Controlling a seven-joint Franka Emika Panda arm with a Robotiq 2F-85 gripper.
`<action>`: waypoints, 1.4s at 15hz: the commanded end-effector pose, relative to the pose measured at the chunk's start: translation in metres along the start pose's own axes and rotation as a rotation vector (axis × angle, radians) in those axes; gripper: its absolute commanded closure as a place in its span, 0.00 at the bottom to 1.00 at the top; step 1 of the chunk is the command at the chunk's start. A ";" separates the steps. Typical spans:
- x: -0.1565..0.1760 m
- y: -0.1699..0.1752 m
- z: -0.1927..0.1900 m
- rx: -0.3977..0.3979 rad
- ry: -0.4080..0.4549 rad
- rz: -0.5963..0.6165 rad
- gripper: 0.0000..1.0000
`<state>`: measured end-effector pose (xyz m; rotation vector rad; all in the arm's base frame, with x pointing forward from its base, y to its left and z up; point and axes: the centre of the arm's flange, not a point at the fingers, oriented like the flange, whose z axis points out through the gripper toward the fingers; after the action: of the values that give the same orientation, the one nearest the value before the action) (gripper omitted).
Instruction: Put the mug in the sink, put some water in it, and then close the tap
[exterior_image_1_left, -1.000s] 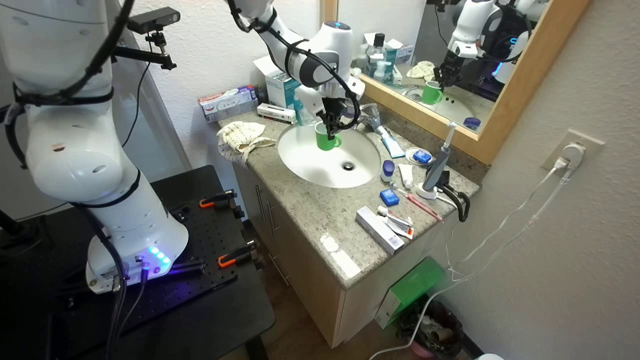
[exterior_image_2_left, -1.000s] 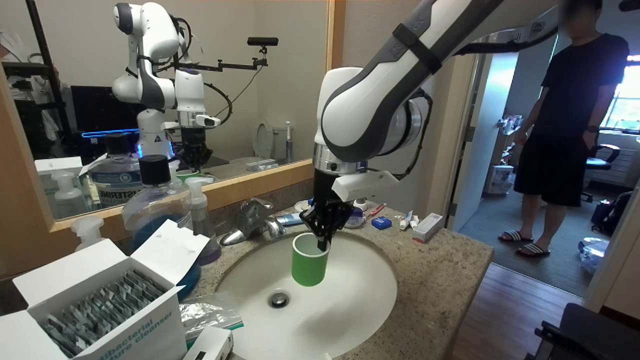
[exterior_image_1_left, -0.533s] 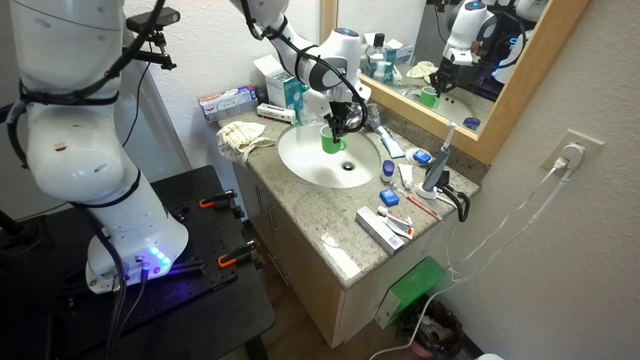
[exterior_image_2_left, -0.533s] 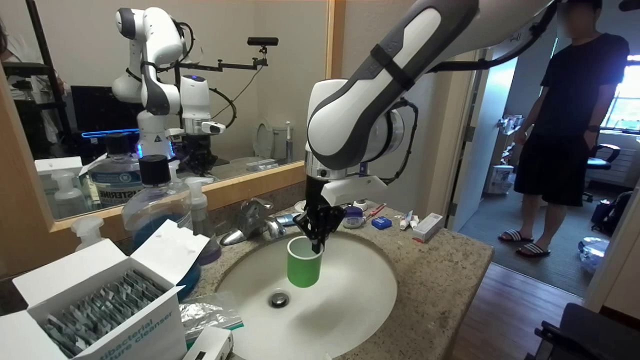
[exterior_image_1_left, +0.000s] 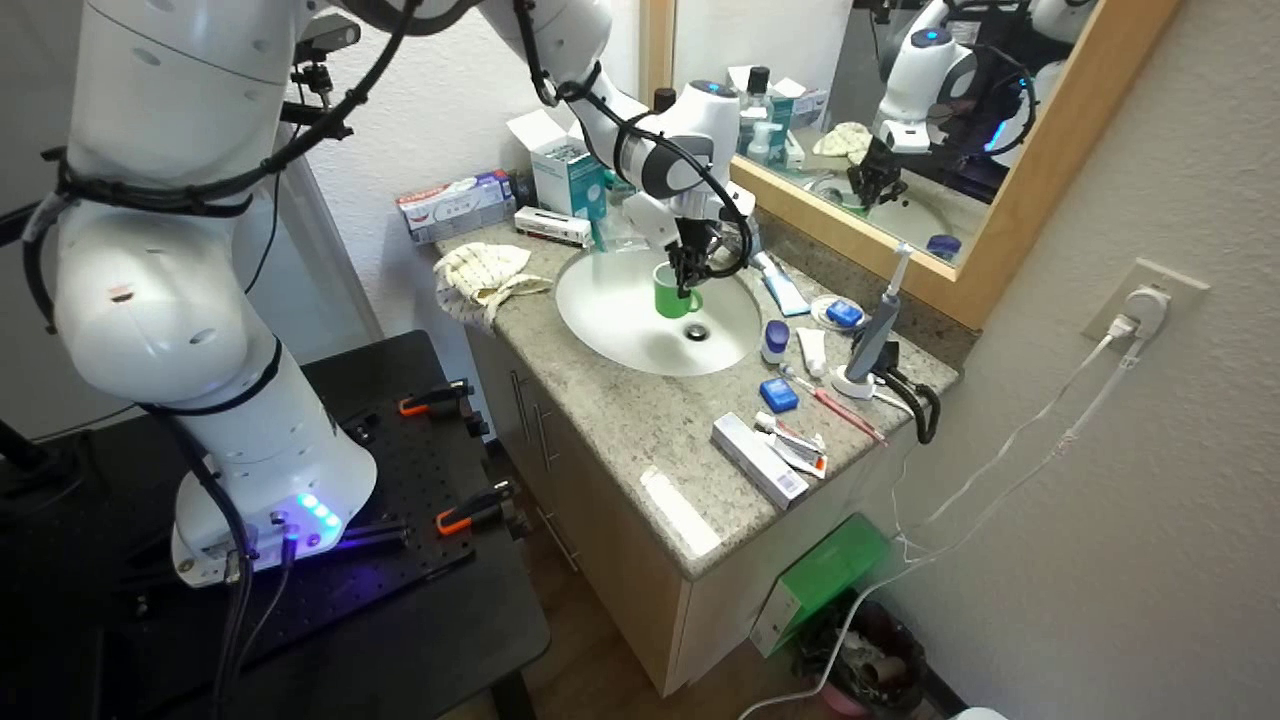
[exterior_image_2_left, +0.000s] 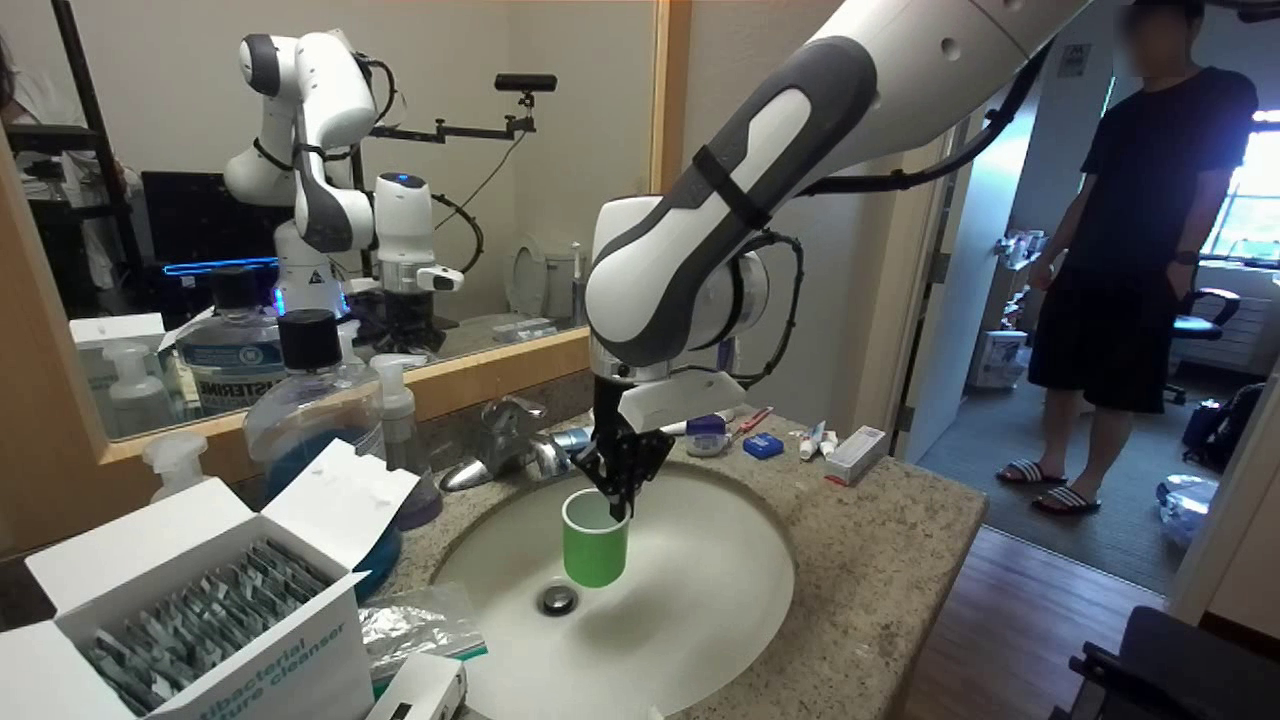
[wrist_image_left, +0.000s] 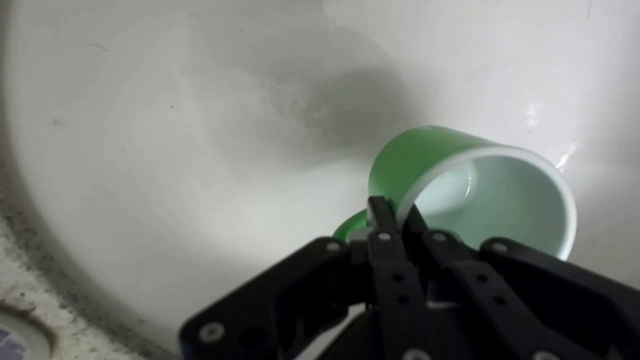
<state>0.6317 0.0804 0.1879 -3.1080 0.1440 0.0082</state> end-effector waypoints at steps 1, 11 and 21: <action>0.017 -0.012 -0.002 -0.015 -0.009 0.006 0.98; 0.030 -0.007 0.016 -0.016 -0.015 0.014 0.98; 0.049 -0.016 0.030 -0.011 -0.022 0.007 0.98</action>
<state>0.6678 0.0888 0.1550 -3.1128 0.1330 0.0257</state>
